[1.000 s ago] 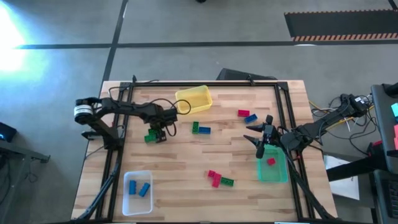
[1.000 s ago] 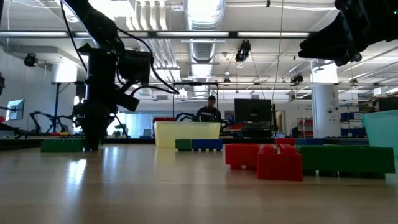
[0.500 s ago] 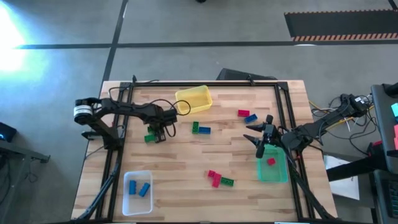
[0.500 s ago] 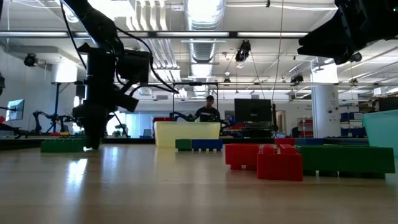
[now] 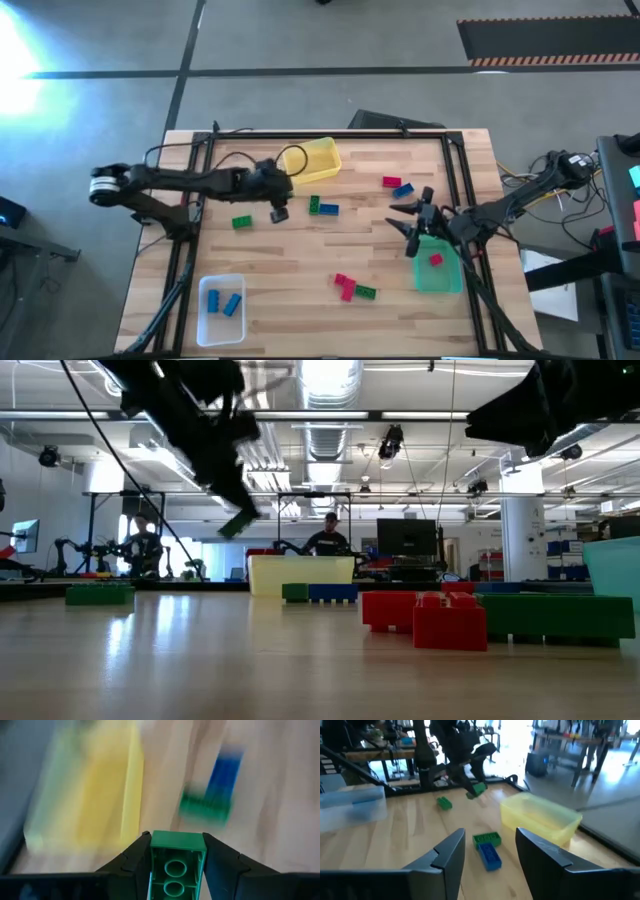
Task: Sort & place blocks by color
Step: Put the green game piece into the yellow bin
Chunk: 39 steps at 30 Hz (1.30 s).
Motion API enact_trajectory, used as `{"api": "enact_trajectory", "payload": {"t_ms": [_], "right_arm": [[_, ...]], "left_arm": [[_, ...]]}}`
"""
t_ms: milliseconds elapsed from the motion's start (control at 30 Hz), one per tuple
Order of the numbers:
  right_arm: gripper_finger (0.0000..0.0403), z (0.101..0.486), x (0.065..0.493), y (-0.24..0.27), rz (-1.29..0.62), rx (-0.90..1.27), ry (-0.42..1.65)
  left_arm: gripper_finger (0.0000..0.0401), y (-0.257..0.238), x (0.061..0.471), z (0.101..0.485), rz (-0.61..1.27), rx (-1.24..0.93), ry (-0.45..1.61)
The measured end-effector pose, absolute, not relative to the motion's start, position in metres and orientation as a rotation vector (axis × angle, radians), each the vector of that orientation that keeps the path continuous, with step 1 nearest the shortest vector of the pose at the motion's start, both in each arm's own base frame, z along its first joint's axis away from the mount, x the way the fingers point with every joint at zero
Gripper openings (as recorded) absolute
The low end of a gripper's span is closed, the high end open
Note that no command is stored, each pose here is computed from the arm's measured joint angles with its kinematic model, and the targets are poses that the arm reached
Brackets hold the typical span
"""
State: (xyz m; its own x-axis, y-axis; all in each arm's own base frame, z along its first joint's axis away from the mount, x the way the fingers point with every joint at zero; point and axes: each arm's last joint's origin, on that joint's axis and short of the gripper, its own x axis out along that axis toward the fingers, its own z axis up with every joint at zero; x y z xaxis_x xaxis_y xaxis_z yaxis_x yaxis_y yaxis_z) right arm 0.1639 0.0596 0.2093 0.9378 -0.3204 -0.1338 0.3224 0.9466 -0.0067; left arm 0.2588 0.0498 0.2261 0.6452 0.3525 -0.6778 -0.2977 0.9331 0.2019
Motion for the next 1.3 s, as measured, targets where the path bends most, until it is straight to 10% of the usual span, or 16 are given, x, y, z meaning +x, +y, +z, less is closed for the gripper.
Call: {"api": "enact_trajectory", "payload": {"t_ms": [500, 1300], "right_arm": [[0.0129, 0.256, 0.213, 0.067, -0.242, -0.153, 0.022], [0.0317, 0.313, 0.324, 0.003, -0.047, -0.192, 0.235]], "left_arm": [[0.0125, 0.013, 0.271, 0.273, 0.169, 0.184, -0.114], [0.014, 0.007, 0.269, 0.282, -0.003, 0.185, -0.249]]}}
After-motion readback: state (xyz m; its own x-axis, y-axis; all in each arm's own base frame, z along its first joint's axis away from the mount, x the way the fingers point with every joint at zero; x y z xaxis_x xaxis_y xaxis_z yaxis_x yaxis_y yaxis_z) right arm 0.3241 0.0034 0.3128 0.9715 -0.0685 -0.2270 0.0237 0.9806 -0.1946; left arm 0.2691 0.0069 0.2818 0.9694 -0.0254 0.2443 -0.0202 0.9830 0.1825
